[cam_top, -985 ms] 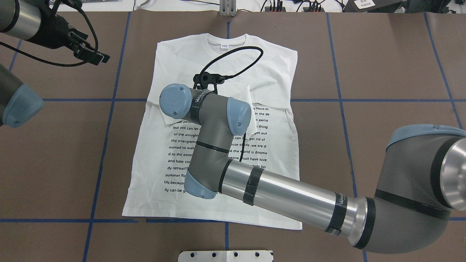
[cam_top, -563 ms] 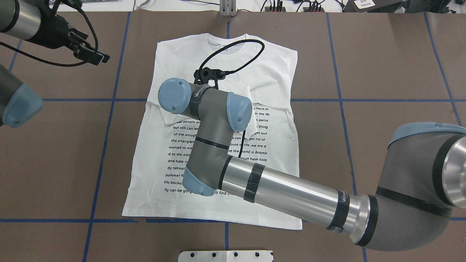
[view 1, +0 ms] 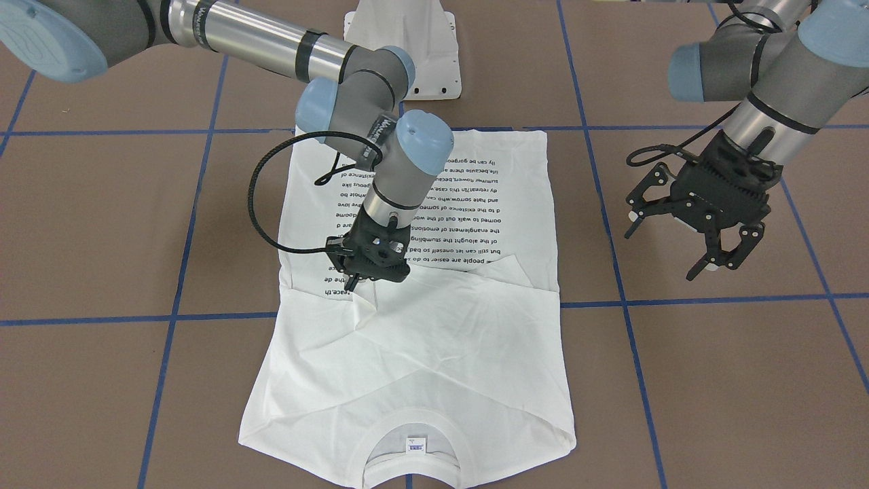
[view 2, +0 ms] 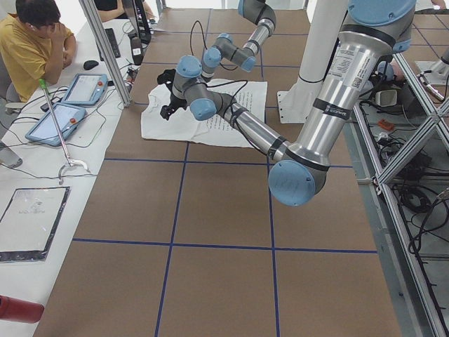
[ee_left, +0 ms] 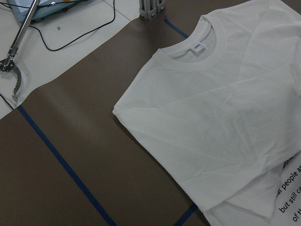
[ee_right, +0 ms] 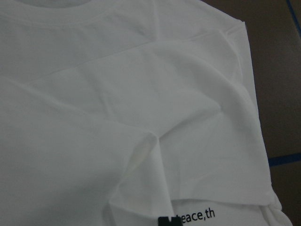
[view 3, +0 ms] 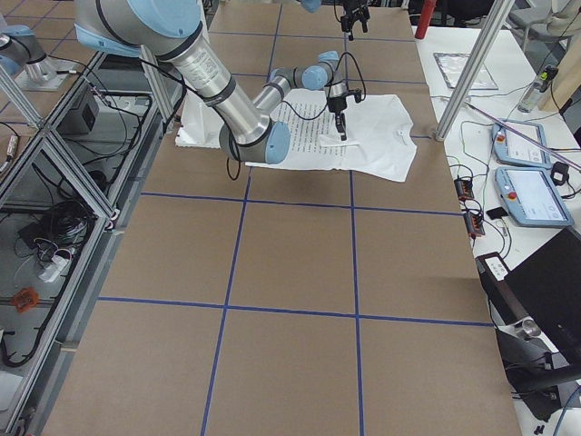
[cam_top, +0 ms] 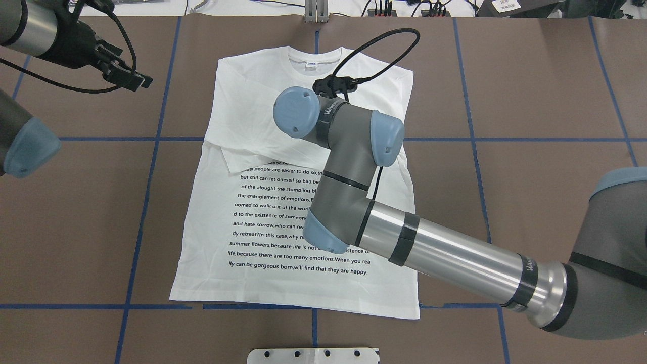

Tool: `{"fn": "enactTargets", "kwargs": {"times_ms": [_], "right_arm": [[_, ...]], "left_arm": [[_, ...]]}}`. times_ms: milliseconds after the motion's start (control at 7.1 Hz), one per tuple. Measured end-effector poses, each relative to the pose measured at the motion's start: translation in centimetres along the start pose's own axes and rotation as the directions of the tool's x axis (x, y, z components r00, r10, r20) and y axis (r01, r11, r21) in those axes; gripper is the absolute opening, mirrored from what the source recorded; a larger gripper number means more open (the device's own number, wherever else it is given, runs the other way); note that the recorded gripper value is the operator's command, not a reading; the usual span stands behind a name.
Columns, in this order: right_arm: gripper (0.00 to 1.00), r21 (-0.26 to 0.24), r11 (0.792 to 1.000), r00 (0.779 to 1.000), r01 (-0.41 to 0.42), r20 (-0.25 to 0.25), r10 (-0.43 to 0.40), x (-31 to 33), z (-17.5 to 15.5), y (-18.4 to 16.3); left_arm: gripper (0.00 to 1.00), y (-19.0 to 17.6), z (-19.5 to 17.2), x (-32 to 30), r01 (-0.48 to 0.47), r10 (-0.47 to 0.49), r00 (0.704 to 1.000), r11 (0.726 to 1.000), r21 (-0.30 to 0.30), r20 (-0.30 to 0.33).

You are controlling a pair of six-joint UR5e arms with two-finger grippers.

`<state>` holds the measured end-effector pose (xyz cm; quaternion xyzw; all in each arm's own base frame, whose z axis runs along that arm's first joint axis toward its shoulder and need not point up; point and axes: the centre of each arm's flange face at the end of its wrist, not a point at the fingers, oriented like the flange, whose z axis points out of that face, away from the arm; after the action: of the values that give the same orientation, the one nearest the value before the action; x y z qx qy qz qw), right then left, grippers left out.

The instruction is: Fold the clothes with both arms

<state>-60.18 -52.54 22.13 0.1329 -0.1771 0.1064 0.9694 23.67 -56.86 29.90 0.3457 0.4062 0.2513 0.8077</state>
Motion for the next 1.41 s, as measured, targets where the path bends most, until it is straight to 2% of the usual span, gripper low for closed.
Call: {"fn": "enactTargets", "kwargs": {"times_ms": [704, 845, 985, 1126, 1267, 1408], "right_arm": [[0.00, -0.001, 1.000, 0.999, 0.014, -0.033, -0.014, 5.3, 3.3, 1.5], [0.78, 0.000, 1.000, 0.999, 0.013, -0.036, -0.013, 5.6, 3.5, 1.4], [1.00, 0.001, 1.000, 0.999, 0.010, -0.038, -0.009, 5.9, 3.6, 1.2], [1.00, 0.005, 1.000, 1.000, 0.003, -0.029, -0.003, 6.1, 3.3, 0.8], [1.00, 0.006, 1.000, 1.000, -0.010, 0.011, 0.010, 6.7, 1.7, 0.2], [1.00, -0.008, 1.000, 0.996, -0.025, 0.080, 0.025, 8.7, -0.7, 0.1]], "left_arm": [[1.00, -0.1, -0.1, 0.2, 0.030, -0.030, 1.000, 1.000, 0.003, -0.003], [1.00, -0.1, -0.1, 0.2, 0.030, -0.030, 1.000, 1.000, 0.003, -0.003], [1.00, -0.1, -0.1, 0.2, 0.030, -0.030, 1.000, 1.000, 0.004, -0.003], [1.00, 0.0, -0.1, 0.2, 0.034, -0.034, 0.999, 0.999, 0.003, -0.003], [1.00, 0.5, -0.2, 0.3, 0.055, -0.055, 0.998, 0.998, 0.000, -0.003], [1.00, 1.3, -0.5, 0.7, 0.094, -0.094, 0.996, 0.996, -0.002, -0.004]]}}
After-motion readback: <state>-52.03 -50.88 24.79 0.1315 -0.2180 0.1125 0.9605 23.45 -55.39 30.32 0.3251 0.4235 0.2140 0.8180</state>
